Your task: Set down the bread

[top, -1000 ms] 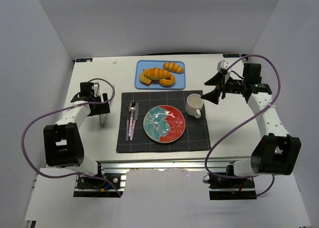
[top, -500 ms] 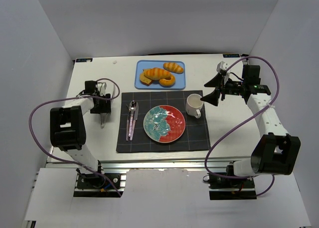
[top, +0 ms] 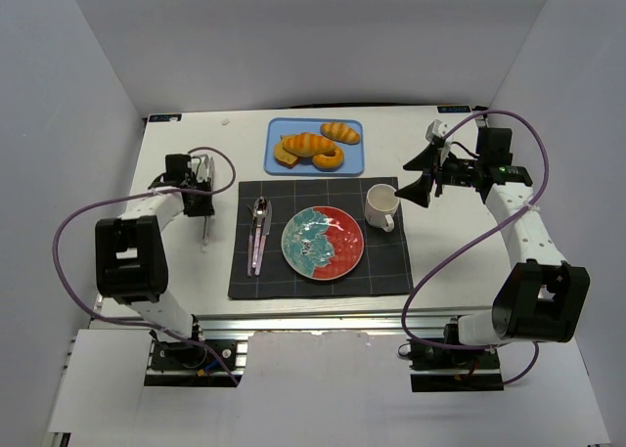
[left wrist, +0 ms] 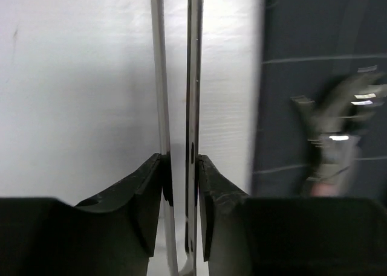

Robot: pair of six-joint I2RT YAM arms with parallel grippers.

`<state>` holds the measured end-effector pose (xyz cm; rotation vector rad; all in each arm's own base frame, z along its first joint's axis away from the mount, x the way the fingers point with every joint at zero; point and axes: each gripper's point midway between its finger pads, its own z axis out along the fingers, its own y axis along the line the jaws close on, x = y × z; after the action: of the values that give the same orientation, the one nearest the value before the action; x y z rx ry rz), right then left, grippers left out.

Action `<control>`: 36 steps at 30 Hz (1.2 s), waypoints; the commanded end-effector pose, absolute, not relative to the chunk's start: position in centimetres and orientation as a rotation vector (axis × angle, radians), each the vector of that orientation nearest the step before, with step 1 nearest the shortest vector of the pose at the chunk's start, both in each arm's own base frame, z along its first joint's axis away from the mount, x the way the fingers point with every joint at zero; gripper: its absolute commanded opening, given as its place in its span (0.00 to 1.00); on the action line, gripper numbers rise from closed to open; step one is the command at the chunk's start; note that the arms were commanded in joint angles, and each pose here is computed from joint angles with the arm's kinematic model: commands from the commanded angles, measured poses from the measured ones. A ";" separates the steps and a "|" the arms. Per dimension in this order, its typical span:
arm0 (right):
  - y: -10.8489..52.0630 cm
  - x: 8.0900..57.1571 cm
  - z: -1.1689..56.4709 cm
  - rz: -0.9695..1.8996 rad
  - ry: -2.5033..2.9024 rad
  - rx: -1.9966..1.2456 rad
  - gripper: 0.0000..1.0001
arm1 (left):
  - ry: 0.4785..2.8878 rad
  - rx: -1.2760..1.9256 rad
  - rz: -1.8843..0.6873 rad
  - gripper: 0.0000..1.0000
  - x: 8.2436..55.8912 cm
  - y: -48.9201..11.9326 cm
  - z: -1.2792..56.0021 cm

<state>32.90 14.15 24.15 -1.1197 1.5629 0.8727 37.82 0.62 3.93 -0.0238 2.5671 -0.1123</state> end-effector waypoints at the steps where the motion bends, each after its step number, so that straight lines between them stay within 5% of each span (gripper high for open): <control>1: 13.9 33.3 25.8 0.840 1.530 -1.128 0.86 | 2.267 -0.032 -0.350 0.40 41.4 -4.9 14.1; 5: 13.8 33.3 25.7 0.847 1.530 -1.124 0.86 | 2.114 -0.041 -0.615 0.52 42.6 -11.4 19.1; 13: 13.7 33.0 25.8 0.836 1.510 -1.124 0.86 | 2.063 -0.199 -0.967 0.56 44.2 -18.0 21.3; 27: 13.3 32.8 25.6 0.853 1.507 -1.104 0.86 | 2.029 -0.444 -1.196 0.56 46.3 -20.3 22.1; 36: 13.1 32.7 25.5 0.855 1.513 -1.095 0.86 | 1.925 -0.676 -1.373 0.52 43.0 -19.9 23.6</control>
<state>33.21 13.02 24.31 -1.0839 1.5707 0.8564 44.21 -19.66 19.11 -0.6449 2.0499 -1.2552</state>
